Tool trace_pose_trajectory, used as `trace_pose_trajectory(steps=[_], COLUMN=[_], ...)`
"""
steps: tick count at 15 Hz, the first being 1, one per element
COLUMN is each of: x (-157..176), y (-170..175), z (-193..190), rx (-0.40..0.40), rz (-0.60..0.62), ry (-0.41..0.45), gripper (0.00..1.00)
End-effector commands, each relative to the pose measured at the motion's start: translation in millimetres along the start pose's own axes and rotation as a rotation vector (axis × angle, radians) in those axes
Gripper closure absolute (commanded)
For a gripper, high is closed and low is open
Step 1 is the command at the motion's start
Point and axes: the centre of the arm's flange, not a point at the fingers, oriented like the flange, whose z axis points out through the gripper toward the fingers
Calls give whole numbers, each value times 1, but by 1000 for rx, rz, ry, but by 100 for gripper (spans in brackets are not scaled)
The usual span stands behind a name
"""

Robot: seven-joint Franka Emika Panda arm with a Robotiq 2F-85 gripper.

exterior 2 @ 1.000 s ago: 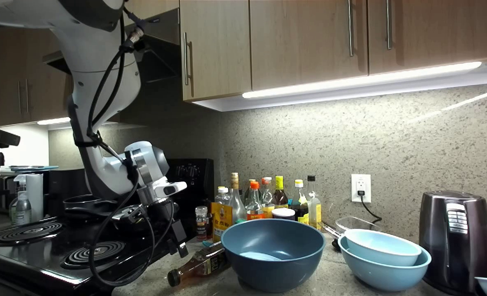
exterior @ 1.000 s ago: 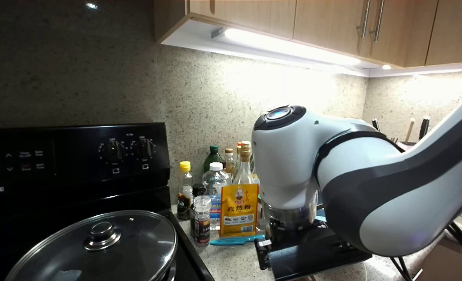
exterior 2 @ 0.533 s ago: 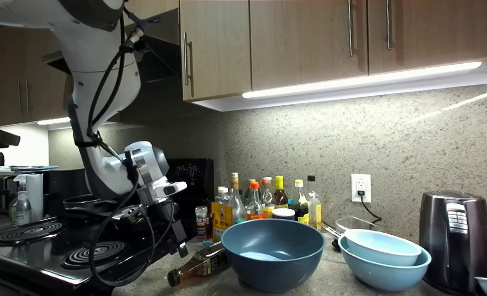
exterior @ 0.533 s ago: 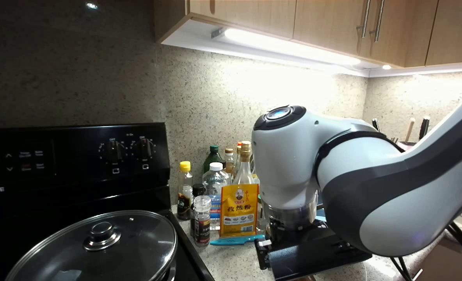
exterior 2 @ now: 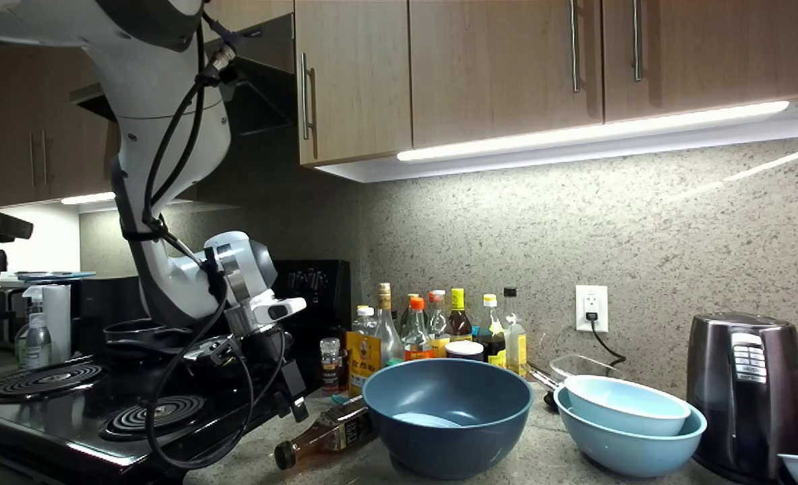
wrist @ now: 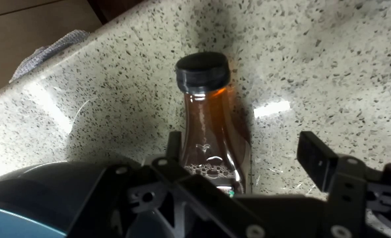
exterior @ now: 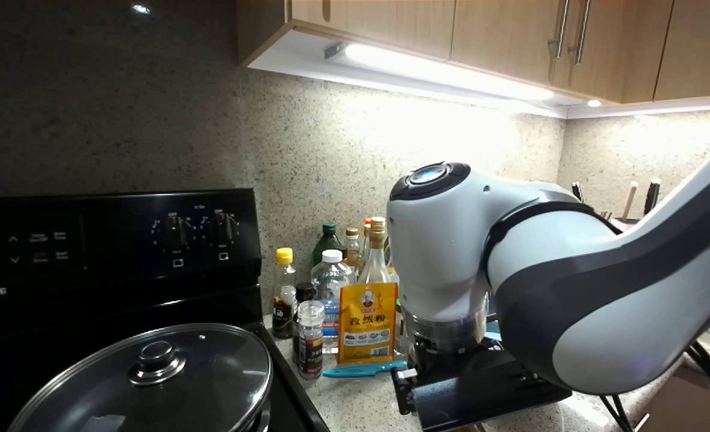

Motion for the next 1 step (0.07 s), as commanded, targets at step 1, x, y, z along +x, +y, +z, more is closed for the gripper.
trace_pose_trajectory(steps=[1], x=[0], y=[0], z=[0], rx=[0], rz=[0], ry=[0], gripper=[10])
